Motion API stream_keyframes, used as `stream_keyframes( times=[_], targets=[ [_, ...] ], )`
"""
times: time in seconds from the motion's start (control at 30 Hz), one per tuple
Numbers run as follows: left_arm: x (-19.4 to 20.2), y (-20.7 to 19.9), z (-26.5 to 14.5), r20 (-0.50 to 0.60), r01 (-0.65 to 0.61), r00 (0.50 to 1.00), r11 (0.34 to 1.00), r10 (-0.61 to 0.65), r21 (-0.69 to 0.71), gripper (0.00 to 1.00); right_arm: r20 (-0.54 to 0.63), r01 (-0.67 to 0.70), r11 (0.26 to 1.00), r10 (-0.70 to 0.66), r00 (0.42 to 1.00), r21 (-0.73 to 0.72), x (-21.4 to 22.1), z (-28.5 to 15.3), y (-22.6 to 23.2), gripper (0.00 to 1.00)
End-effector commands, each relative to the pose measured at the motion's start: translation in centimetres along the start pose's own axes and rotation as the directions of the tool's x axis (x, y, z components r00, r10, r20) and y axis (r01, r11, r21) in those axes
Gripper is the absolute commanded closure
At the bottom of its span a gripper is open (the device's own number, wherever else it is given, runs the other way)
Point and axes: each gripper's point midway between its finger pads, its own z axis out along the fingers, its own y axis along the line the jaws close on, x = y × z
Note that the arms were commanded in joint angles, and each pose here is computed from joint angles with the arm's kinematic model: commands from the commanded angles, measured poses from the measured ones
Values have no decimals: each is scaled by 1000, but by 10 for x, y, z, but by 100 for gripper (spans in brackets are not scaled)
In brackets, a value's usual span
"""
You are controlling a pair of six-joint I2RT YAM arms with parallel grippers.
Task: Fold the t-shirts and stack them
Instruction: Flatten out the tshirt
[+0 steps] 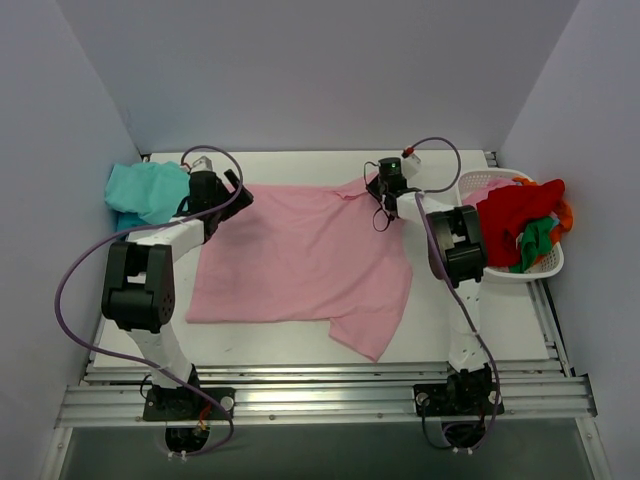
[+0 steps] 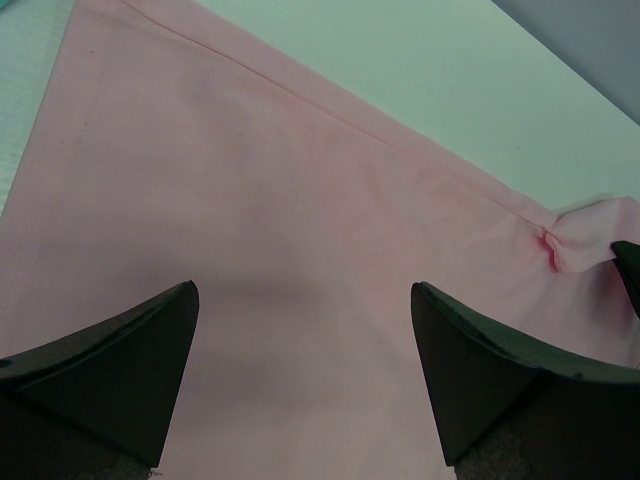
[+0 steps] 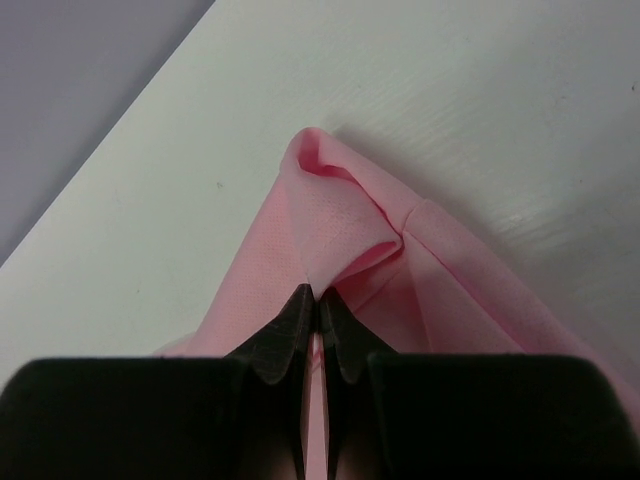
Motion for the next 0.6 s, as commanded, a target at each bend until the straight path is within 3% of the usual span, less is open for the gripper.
stream_keyframes(
  times=[0.0, 0.57],
  targets=[
    [-29, -22, 2, 83, -17, 996, 998, 12, 64, 4, 28, -21, 999, 23, 999, -44, -15, 5, 18, 100],
    [-28, -25, 14, 69, -33, 997, 996, 27, 78, 4, 62, -91, 973, 107, 992, -212, -42, 53, 80, 100]
  ],
)
